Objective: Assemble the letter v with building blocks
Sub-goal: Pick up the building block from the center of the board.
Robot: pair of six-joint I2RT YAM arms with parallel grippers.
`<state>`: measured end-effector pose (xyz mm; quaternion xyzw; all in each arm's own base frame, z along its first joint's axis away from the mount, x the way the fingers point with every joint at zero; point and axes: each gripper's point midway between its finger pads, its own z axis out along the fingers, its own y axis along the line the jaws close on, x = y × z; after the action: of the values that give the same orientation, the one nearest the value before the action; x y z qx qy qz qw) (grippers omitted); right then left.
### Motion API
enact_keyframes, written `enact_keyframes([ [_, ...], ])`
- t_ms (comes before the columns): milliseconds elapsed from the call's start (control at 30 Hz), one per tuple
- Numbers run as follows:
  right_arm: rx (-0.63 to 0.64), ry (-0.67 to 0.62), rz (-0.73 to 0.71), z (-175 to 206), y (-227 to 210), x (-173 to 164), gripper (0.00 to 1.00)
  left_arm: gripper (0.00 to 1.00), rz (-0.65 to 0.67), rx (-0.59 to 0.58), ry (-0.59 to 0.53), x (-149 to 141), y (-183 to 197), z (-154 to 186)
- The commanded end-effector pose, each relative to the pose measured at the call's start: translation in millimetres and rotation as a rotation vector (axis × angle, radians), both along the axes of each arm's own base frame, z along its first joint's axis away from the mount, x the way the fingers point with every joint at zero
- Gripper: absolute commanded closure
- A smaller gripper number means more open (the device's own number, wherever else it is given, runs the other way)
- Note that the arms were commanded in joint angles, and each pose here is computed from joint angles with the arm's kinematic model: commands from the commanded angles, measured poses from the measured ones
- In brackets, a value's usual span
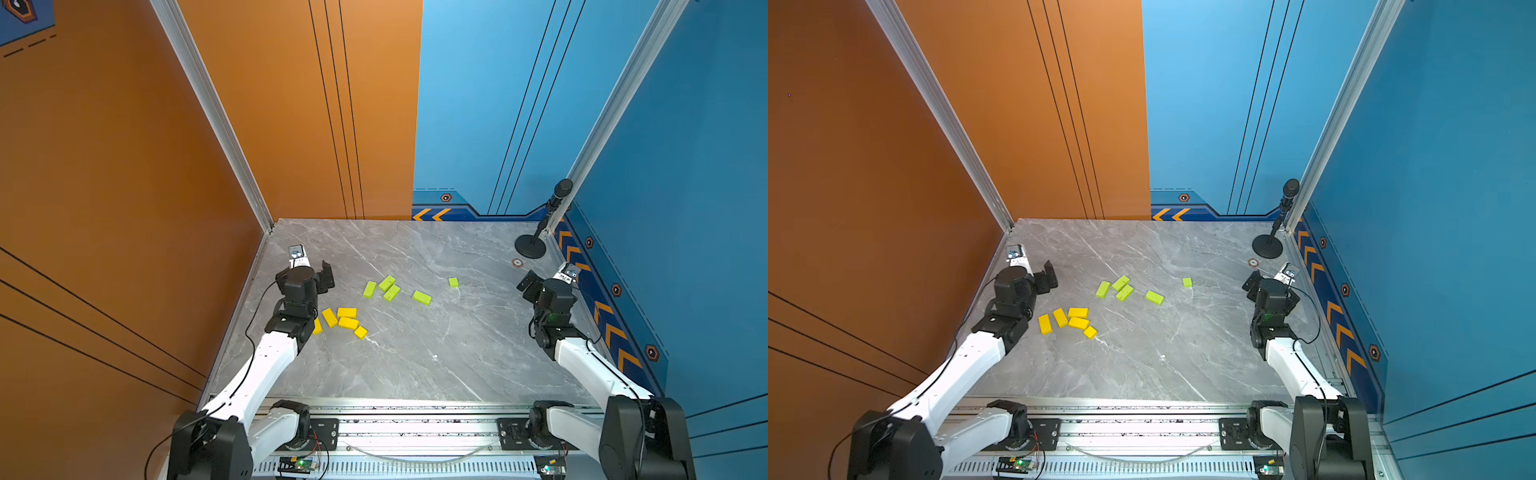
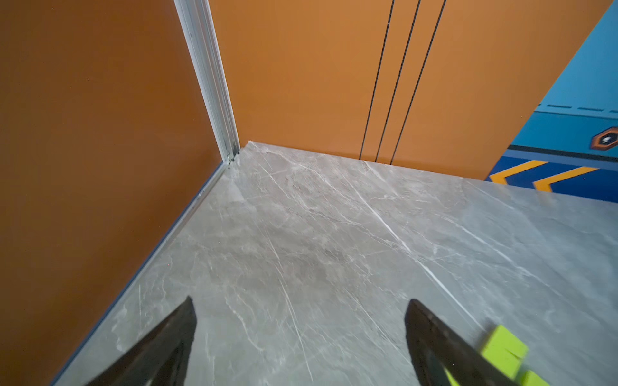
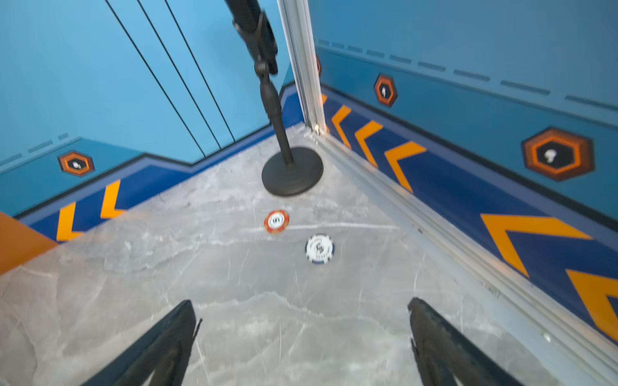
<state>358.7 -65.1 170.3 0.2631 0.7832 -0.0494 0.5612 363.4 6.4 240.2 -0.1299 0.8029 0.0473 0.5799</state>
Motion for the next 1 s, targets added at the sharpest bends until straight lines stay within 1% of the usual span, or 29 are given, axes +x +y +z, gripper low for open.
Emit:
enact_keyframes([
  [0,0.036,0.106,0.09,3.2,28.0,3.5,0.0,0.02,-0.019,-0.178,0.227,-31.7,-7.7,-39.7],
  [133,-0.051,0.221,0.25,11.5,77.1,13.0,0.0,0.02,0.014,-0.306,0.227,-45.9,-3.7,-42.0],
  [267,-0.148,0.339,0.449,9.2,136.9,15.4,0.0,0.02,-0.008,-0.336,0.234,-53.5,-11.8,-38.9],
  [433,-0.231,0.541,0.717,-21.9,213.1,2.5,0.0,0.02,-0.077,-0.435,0.24,-55.4,-45.0,-36.3],
  [533,-0.325,0.643,0.83,-43.5,246.7,-7.2,0.0,0.02,-0.134,-0.474,0.272,-53.4,-67.8,-42.4],
  [633,-0.41,0.719,0.915,-61.1,271.9,-13.1,0.0,0.02,-0.157,-0.451,0.305,-52.0,-79.6,-52.3],
  [733,-0.482,0.78,0.977,-74.0,289.8,-15.4,0.01,0.02,-0.186,-0.465,0.309,-50.4,-86.2,-53.6],
  [800,-0.506,0.799,0.989,-79.3,293.9,-10.3,0.02,0.02,-0.206,-0.456,0.306,-49.2,-88.7,-54.0],
  [833,-0.523,0.79,1.018,-80.8,306.8,-13.0,0.02,0.02,-0.211,-0.446,0.307,-48.8,-88.5,-55.2],
  [867,-0.526,0.79,1.02,-82.3,308.5,-9.9,0.03,0.02,-0.214,-0.439,0.312,-48.7,-88.1,-56.5],
  [900,-0.533,0.796,1.029,-84.2,312.0,-6.4,0.04,0.02,-0.216,-0.437,0.317,-48.6,-87.9,-57.2],
  [933,-0.543,0.81,1.043,-86.6,315.2,-4.2,0.07,0.02,-0.218,-0.437,0.321,-48.5,-87.9,-58.1],
  [967,-0.554,0.826,1.047,-89.1,316.3,-1.8,0.09,0.02,-0.22,-0.439,0.325,-48.5,-88.4,-58.6],
])
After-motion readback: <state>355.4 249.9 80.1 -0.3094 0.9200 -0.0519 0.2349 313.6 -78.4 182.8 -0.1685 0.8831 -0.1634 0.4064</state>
